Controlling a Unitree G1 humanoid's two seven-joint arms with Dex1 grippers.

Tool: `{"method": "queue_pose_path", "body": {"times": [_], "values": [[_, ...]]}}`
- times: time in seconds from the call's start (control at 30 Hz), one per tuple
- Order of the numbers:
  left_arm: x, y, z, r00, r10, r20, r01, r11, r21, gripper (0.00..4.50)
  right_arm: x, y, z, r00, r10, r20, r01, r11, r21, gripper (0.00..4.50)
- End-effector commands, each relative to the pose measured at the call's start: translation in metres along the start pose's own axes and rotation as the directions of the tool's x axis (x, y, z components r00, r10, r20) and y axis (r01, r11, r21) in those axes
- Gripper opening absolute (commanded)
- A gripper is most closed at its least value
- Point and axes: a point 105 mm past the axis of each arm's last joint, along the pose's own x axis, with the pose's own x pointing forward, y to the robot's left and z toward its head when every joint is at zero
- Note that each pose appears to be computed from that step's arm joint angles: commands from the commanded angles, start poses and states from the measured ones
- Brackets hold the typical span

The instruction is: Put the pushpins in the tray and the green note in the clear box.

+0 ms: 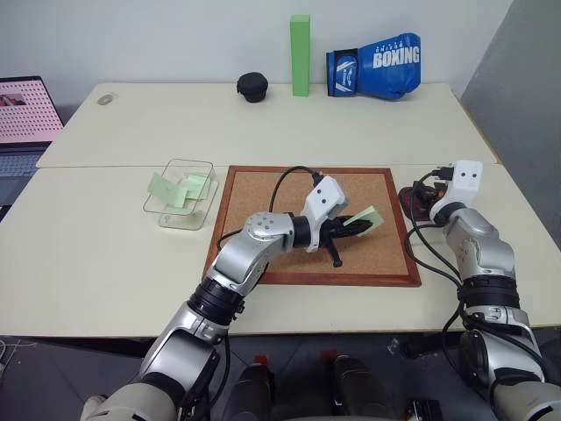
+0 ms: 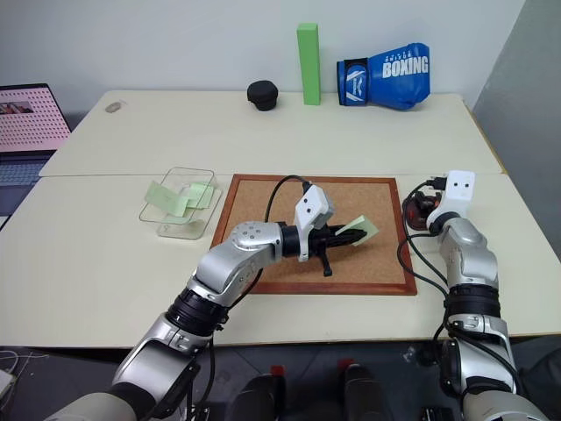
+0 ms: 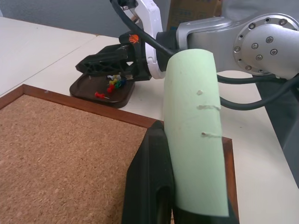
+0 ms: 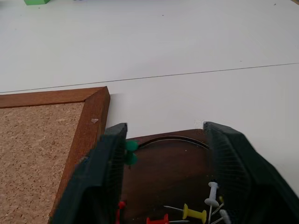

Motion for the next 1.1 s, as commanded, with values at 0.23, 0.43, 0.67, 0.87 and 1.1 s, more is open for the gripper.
{"method": "queue_pose_path", "body": {"times": [0.23, 0.43, 0.67, 0.87, 1.1], "values": [[0.0, 0.006, 0.015, 1.0, 0.001, 0.029, -0.002, 1.0, 0.025, 0.0, -0.003, -0.005, 0.014, 0.999, -0.011, 0.051, 0.011, 1.0, 0.007, 4.44], [0.0, 0.006, 0.013, 1.0, 0.004, 0.024, -0.004, 1.0, 0.02, 0.0, -0.003, -0.005, 0.01, 0.999, -0.019, 0.046, 0.02, 1.0, -0.021, 4.44], [-0.001, 0.005, 0.009, 1.0, 0.01, 0.01, -0.01, 0.999, 0.032, 0.0, -0.004, -0.004, 0.006, 0.999, -0.015, 0.033, 0.017, 0.998, -0.055, 4.44], [0.001, 0.003, 0.008, 1.0, 0.012, 0.008, -0.012, 0.999, 0.038, 0.0, -0.004, -0.012, -0.005, 0.999, -0.038, -0.014, 0.036, 0.992, -0.122, 4.44], [0.0, 0.003, 0.008, 1.0, 0.014, 0.01, -0.014, 0.999, 0.038, 0.0, -0.004, -0.011, 0.001, 0.999, -0.035, 0.02, 0.037, 0.992, -0.123, 4.44]]}}
